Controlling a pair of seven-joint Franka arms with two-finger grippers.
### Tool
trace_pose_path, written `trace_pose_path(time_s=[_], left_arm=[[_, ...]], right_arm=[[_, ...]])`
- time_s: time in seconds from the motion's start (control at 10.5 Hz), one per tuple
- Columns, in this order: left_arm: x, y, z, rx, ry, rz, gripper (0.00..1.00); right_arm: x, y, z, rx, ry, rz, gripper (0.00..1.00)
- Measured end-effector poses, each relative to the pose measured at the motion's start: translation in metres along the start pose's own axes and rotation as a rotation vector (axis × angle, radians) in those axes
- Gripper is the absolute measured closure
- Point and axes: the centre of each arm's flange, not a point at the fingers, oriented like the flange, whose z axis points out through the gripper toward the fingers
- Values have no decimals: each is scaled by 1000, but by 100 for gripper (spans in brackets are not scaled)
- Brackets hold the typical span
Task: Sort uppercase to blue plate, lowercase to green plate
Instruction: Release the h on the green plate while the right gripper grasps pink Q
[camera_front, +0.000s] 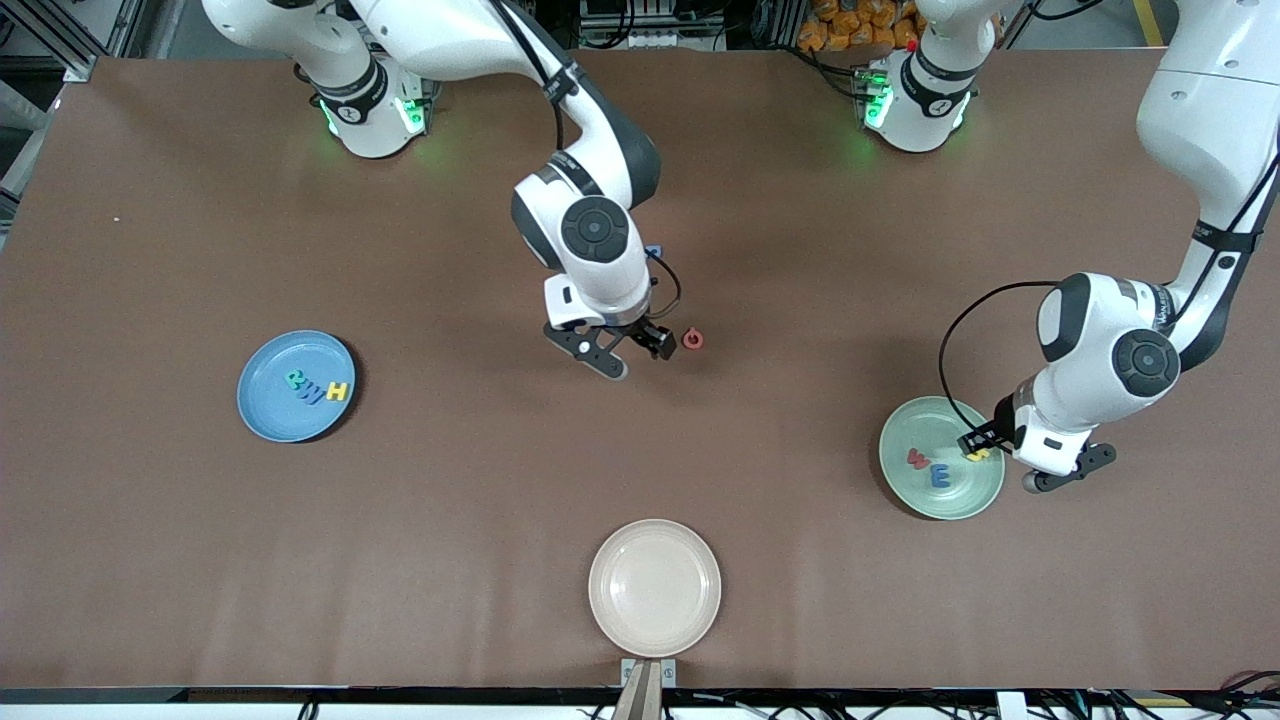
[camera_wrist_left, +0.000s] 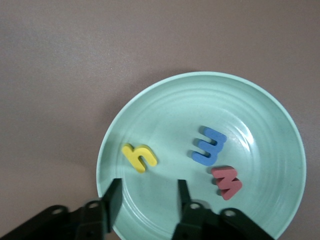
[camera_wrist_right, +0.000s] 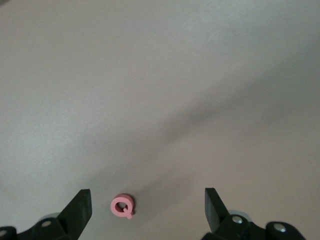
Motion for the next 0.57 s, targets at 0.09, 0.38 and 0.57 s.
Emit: trace_pose_path(time_s=[0.09,0.38,0.57], left_arm=[[0,0,-4,12,-10,0,27],[-8,18,-45,49,-19,34,0],[-20,37,-87,59,-9,53,0]], right_arm=[[-8,-5,7,14,11,-14,0],[-51,-18,34,0,78,-93,0],[-74,-22,55,-12,110,-151,0]])
